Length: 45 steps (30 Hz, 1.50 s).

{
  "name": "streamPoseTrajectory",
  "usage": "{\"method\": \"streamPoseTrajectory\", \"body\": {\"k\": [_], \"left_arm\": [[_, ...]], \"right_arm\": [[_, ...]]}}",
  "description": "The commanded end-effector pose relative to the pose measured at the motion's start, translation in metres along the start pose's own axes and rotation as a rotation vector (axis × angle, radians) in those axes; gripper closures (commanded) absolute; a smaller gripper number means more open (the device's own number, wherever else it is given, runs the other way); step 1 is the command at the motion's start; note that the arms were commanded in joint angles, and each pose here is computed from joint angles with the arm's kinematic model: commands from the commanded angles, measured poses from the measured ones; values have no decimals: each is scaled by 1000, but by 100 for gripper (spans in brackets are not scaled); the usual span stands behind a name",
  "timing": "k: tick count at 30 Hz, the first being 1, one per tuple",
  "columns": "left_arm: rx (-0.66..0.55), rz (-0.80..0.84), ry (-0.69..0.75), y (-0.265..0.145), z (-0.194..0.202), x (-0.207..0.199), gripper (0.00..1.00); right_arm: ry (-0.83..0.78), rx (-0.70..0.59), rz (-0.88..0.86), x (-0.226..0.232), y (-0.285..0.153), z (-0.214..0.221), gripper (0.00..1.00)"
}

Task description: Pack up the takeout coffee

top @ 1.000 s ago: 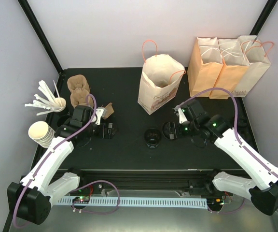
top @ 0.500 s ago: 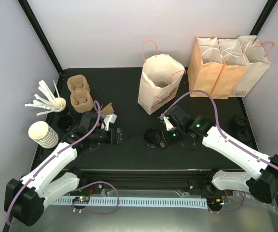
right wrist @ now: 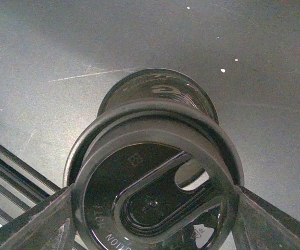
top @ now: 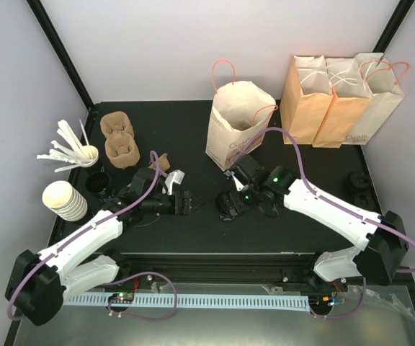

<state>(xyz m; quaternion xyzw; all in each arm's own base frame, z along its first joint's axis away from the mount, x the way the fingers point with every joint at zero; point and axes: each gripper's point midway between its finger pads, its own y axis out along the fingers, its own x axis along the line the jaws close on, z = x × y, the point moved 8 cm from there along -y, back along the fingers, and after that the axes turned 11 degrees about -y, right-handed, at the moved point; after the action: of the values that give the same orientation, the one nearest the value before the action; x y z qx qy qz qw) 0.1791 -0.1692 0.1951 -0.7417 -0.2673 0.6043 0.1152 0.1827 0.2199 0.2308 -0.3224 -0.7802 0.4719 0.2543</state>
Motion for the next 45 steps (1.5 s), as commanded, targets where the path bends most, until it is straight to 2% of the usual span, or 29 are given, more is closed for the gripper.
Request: {"method": "streamPoseTrajectory", "body": {"k": [1, 8, 22, 30, 45], "left_arm": [[-31, 34, 0, 4, -7, -6, 5], [-19, 36, -28, 11, -10, -4, 7], [3, 27, -66, 23, -12, 4, 22], [21, 25, -75, 28, -13, 7, 27], [27, 18, -74, 30, -13, 9, 28]], "right_arm": [[-40, -47, 21, 3, 2, -12, 22], [-64, -20, 53, 5, 19, -18, 22], [-97, 38, 80, 9, 45, -21, 22], [-106, 77, 112, 7, 55, -18, 21], [-100, -1, 136, 6, 18, -27, 21]]}}
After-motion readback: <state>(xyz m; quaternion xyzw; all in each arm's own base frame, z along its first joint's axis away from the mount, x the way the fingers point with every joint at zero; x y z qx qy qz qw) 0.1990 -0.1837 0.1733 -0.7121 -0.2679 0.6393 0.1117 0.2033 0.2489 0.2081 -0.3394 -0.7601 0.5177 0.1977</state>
